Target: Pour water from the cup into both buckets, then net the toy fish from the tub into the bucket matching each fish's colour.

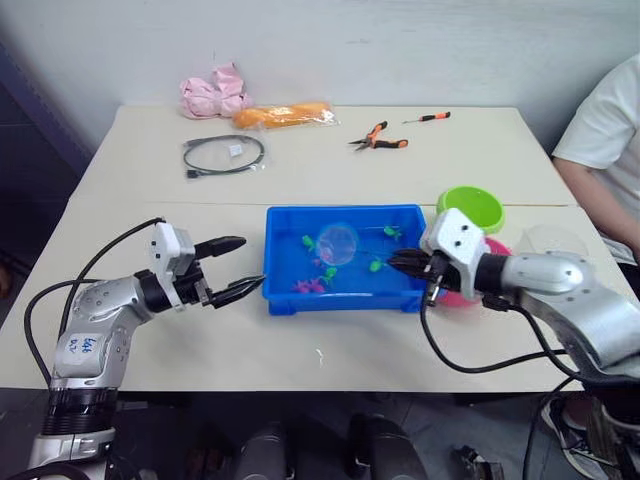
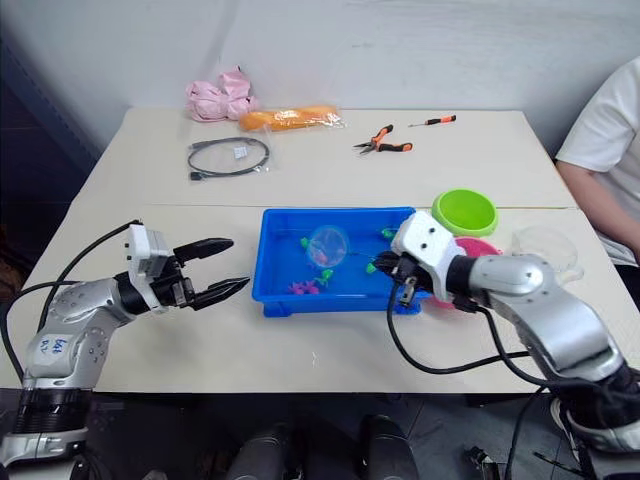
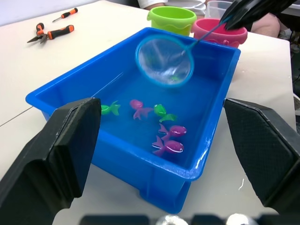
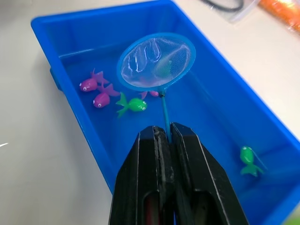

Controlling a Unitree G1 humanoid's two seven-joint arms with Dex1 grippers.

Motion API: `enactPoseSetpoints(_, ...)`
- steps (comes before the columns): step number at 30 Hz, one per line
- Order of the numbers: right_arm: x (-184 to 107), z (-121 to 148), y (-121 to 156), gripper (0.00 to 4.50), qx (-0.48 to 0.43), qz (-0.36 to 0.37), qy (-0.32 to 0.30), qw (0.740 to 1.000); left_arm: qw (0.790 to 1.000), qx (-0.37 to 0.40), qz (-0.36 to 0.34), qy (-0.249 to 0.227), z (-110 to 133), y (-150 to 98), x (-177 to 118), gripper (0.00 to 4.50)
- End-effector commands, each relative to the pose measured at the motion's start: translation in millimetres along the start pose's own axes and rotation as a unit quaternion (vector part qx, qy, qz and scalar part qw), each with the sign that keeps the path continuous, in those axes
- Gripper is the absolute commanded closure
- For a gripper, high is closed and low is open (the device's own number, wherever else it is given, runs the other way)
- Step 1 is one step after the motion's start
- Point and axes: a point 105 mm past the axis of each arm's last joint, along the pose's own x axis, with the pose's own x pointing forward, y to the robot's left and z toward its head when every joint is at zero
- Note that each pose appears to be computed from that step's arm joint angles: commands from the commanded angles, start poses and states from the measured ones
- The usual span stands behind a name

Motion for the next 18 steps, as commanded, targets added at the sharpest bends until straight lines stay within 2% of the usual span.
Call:
enactPoseSetpoints(1,10.6,10.9,0.9,4.50,-0.047,0.004,-0.003,0.999,1.000,0.010,-0.006,-0.010,7.1,-6.8,1.5,0.06)
enactPoseSetpoints(8,31.7,6.8,6.2,4.50,-0.094,0.003,0.005,0.996,1.000,0.008,-0.006,-0.008,7.0,-8.0,3.8,0.06)
enactPoseSetpoints(14,36.1,-1.1,1.1,4.50,-0.130,-0.004,0.024,0.991,1.000,0.011,-0.011,0.001,5.6,-8.2,2.2,0.06)
enactPoseSetpoints(18,29.1,-12.2,-8.0,4.50,-0.148,-0.012,0.048,0.988,1.000,0.013,-0.010,0.002,6.2,-6.5,1.1,0.06)
